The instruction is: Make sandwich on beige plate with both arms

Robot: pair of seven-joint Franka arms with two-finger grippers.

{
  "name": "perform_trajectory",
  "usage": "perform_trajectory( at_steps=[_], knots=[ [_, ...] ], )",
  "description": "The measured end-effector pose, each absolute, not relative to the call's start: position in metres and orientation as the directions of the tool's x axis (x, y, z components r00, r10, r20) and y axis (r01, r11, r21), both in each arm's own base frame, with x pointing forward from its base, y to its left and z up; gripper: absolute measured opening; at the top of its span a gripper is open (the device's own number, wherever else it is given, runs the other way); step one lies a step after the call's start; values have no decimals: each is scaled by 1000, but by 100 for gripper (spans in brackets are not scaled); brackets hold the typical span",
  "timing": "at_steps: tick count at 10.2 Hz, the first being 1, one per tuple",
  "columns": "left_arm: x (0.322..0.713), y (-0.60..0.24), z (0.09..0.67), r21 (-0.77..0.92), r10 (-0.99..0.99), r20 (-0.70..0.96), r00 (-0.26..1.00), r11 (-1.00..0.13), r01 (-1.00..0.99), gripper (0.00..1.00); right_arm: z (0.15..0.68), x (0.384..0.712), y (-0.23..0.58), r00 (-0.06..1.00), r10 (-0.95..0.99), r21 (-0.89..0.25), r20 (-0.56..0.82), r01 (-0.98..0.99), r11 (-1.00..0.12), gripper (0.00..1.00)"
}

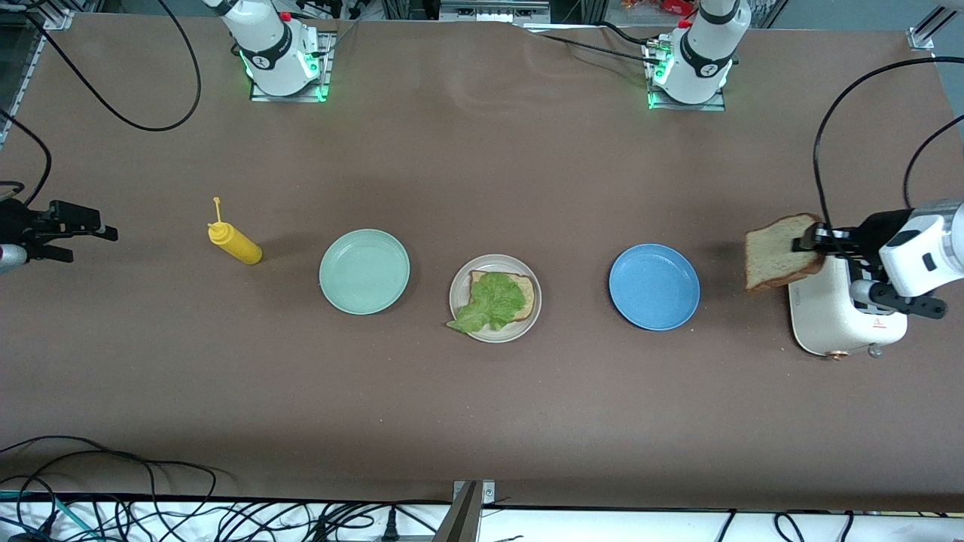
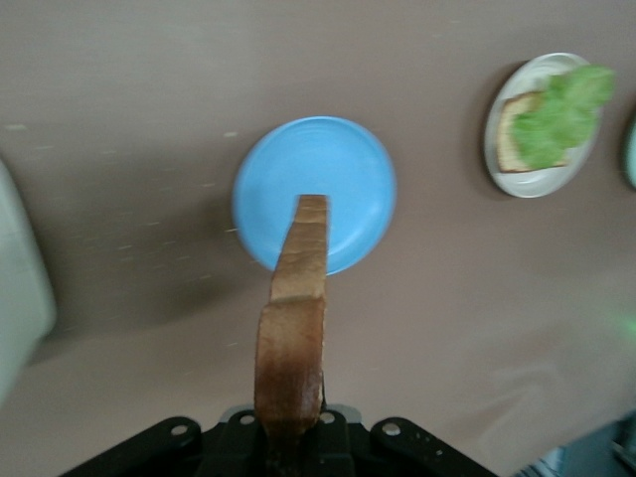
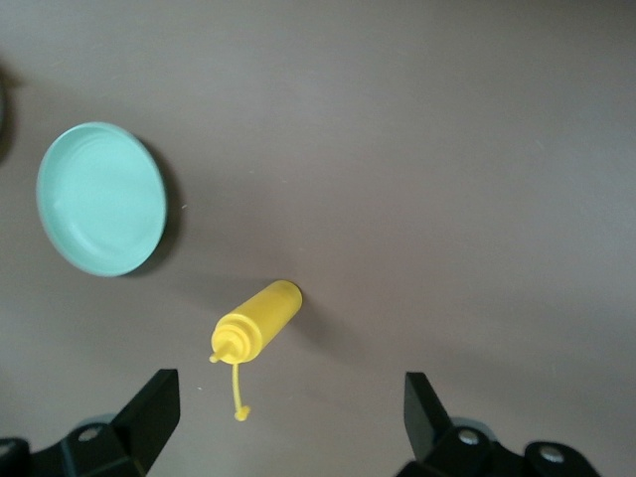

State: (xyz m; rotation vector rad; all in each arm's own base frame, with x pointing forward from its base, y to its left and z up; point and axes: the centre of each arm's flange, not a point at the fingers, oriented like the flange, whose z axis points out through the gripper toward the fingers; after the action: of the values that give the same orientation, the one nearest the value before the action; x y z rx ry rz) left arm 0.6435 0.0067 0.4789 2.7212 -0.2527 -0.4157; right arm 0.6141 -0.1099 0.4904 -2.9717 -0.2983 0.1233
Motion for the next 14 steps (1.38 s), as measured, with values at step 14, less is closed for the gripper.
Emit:
perform_trajectory(
  at_steps=[14],
  knots=[
    [649, -342, 281, 664, -156, -284, 946, -744, 77, 9, 528, 584, -44, 968, -251, 29, -8, -251, -968, 100]
  ],
)
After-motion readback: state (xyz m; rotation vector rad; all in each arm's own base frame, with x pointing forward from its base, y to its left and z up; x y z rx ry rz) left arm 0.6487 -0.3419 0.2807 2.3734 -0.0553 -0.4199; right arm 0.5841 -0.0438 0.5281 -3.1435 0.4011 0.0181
